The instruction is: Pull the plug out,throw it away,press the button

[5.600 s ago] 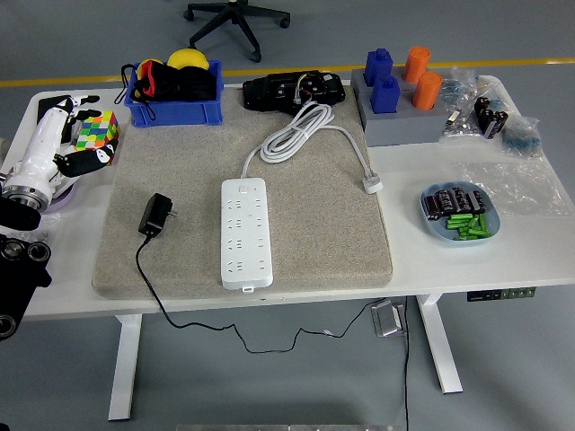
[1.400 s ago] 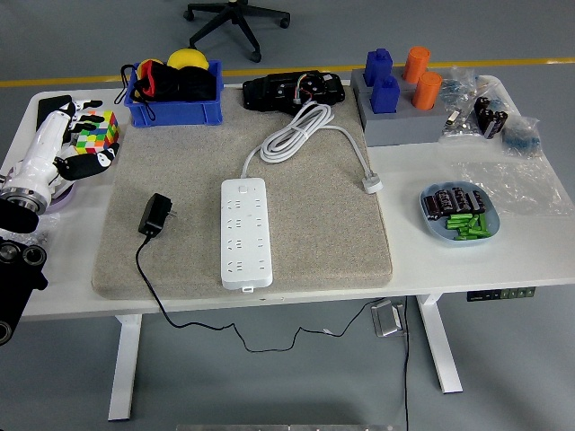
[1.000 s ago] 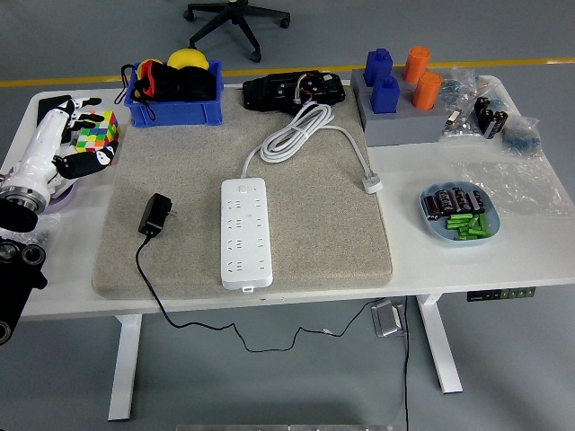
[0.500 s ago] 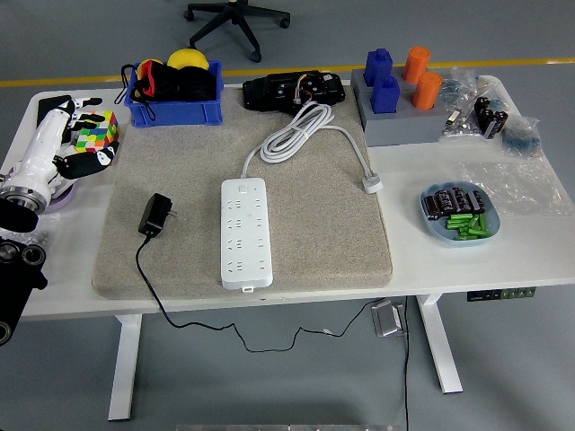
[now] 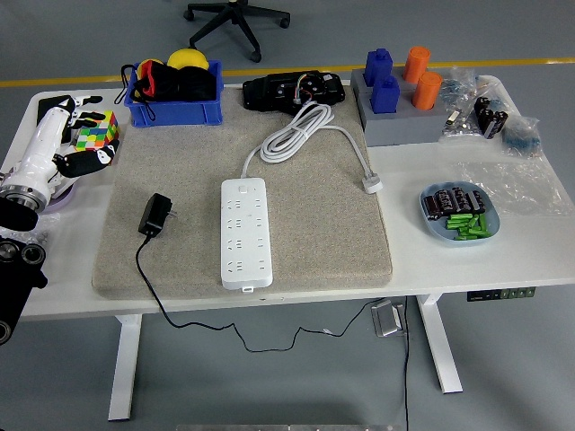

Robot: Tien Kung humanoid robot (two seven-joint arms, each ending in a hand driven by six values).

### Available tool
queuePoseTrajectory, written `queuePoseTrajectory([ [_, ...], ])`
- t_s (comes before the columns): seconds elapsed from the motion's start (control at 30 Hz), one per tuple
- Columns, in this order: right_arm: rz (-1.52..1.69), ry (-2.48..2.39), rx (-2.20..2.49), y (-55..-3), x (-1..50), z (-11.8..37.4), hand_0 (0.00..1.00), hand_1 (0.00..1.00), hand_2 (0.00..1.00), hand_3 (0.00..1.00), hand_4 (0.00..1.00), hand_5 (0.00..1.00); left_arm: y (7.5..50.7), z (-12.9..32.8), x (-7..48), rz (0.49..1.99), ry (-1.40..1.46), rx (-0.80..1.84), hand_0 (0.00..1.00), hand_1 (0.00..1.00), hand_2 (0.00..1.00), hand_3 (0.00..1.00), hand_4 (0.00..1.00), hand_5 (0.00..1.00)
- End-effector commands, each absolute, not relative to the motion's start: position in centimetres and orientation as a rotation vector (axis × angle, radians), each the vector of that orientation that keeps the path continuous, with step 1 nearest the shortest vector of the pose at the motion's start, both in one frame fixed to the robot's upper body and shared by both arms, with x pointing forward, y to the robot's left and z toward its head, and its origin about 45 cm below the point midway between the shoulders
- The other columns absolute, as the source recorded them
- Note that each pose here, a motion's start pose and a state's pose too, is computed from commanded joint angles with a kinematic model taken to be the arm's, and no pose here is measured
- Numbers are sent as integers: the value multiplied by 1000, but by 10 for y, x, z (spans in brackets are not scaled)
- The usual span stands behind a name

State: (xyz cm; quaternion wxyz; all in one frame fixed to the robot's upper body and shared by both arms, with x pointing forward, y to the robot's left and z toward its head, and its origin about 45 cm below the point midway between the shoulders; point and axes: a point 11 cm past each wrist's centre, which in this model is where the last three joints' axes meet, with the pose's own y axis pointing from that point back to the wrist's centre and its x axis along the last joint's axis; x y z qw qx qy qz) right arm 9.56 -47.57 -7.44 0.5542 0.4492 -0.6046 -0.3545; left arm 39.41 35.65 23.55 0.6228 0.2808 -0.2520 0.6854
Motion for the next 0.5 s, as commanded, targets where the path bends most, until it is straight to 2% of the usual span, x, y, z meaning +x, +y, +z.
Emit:
queuePoseTrajectory([
  [0.5, -836, -1431, 1061, -476, 97, -74, 752, 701, 710, 724, 778, 635, 358, 235, 394, 1577, -577, 648, 762, 712, 711, 826, 701, 24],
])
